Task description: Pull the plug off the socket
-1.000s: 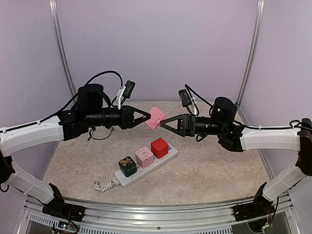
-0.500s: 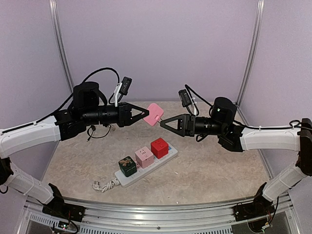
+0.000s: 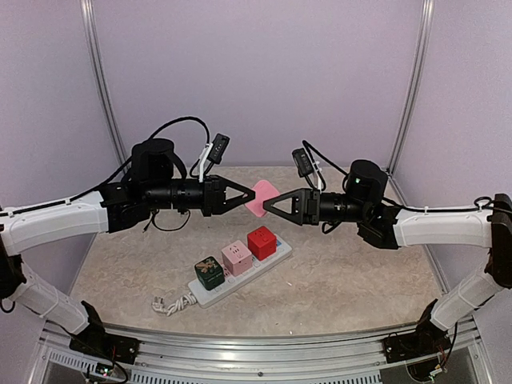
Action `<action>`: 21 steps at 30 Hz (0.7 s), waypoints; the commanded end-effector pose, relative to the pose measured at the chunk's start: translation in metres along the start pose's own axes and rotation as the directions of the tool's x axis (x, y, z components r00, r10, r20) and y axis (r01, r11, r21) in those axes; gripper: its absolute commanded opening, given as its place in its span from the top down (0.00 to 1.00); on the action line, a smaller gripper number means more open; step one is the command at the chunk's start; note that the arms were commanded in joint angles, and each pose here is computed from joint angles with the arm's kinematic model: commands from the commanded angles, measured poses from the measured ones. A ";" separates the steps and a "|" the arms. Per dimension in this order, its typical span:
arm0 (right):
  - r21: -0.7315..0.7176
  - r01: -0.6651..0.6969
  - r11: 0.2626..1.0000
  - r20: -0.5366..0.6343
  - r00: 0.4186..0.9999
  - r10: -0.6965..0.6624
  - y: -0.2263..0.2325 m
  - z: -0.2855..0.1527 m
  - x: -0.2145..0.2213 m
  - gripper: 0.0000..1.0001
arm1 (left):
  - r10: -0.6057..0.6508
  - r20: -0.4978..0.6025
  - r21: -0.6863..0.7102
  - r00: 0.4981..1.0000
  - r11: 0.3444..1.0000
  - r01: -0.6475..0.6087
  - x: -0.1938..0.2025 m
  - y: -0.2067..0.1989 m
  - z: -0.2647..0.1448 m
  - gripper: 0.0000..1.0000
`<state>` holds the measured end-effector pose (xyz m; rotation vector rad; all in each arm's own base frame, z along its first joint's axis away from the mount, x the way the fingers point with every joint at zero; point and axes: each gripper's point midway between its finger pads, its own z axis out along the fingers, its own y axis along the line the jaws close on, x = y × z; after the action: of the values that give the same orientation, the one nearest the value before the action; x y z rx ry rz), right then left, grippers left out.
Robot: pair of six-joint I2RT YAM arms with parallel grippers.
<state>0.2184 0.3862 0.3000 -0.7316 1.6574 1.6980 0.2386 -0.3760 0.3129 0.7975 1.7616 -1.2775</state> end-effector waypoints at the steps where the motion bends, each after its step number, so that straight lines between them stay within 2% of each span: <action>1: -0.093 0.059 0.994 0.024 0.998 -0.057 0.021 0.000 -0.011 0.51 | 0.000 -0.019 0.049 1.000 0.999 0.001 -0.001 -0.008 0.009 1.00; 4: -0.144 0.079 0.986 0.026 0.997 -0.076 0.034 -0.003 -0.011 0.55 | -0.036 -0.026 0.034 0.999 0.999 0.037 -0.001 0.001 0.008 1.00; 12: -0.281 0.142 0.949 0.028 0.990 -0.140 0.069 -0.009 -0.010 0.57 | -0.118 -0.065 0.061 0.991 0.991 0.122 0.002 0.014 0.006 1.00; 21: -0.274 0.151 0.950 0.025 0.988 -0.150 0.068 -0.006 -0.011 0.55 | -0.103 -0.138 0.099 0.985 0.988 0.117 0.017 0.007 0.019 1.00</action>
<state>0.1976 0.3810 0.3267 -0.8331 1.4951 1.8066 0.2294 -0.3858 0.3308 0.8880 1.7340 -1.4970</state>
